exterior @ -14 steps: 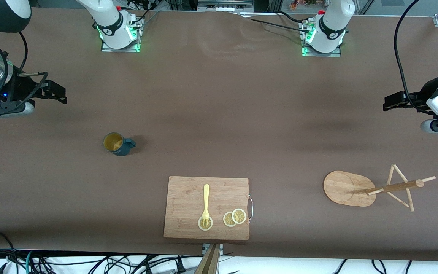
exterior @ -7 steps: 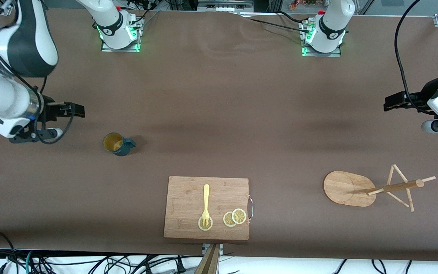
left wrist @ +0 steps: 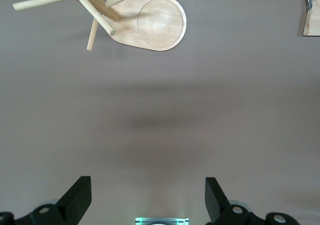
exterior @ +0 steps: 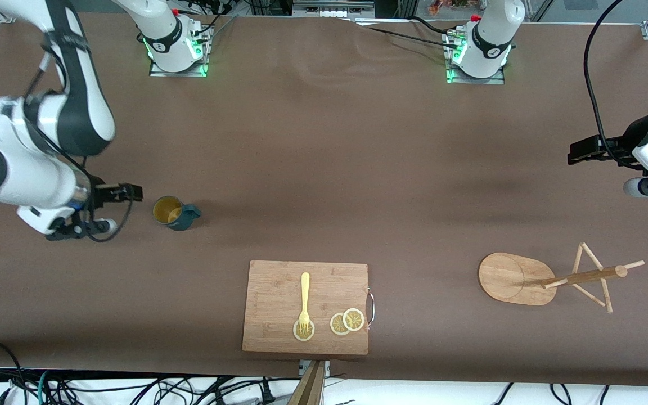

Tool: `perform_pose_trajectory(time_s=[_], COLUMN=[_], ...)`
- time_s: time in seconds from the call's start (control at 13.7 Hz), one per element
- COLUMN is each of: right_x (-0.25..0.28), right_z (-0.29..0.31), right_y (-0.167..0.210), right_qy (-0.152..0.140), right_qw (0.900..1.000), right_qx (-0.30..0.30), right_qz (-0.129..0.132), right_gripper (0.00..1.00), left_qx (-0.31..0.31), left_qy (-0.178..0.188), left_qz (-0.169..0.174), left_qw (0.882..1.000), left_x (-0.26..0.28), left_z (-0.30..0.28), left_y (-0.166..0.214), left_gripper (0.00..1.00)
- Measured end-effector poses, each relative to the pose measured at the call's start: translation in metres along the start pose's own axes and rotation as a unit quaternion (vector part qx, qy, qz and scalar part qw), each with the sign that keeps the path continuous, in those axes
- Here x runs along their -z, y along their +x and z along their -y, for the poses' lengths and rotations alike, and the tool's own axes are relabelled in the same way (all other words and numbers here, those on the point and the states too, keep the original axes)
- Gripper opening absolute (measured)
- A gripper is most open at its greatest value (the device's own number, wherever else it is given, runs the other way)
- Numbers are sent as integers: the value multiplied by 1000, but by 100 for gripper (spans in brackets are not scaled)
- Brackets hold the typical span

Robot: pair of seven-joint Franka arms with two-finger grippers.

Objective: Pass cup and hang on rack
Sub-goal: 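Reach the right gripper down to the teal mug rim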

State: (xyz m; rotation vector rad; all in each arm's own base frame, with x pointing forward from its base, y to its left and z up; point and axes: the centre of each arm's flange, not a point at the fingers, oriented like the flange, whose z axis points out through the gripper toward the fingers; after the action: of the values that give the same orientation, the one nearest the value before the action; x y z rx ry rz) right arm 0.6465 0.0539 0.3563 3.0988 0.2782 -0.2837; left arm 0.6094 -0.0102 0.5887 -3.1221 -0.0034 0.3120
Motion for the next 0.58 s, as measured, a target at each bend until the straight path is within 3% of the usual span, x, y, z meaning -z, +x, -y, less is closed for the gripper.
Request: perform_pose_trajectory(time_s=[0.22, 0.58], right_x=[-66, -79], right_z=[7, 8], right_y=[20, 18], right_qy=[-3, -3], right_qw=[1000, 1000], right_qx=[7, 8], right_qz=[7, 18], right_gripper=[100, 97], left_qx=[0, 1], left_qy=[0, 0], left_qz=[0, 0], left_qw=[1000, 1000], left_x=[0, 0], left_z=[0, 1], left_y=[0, 0], left_gripper=[100, 100])
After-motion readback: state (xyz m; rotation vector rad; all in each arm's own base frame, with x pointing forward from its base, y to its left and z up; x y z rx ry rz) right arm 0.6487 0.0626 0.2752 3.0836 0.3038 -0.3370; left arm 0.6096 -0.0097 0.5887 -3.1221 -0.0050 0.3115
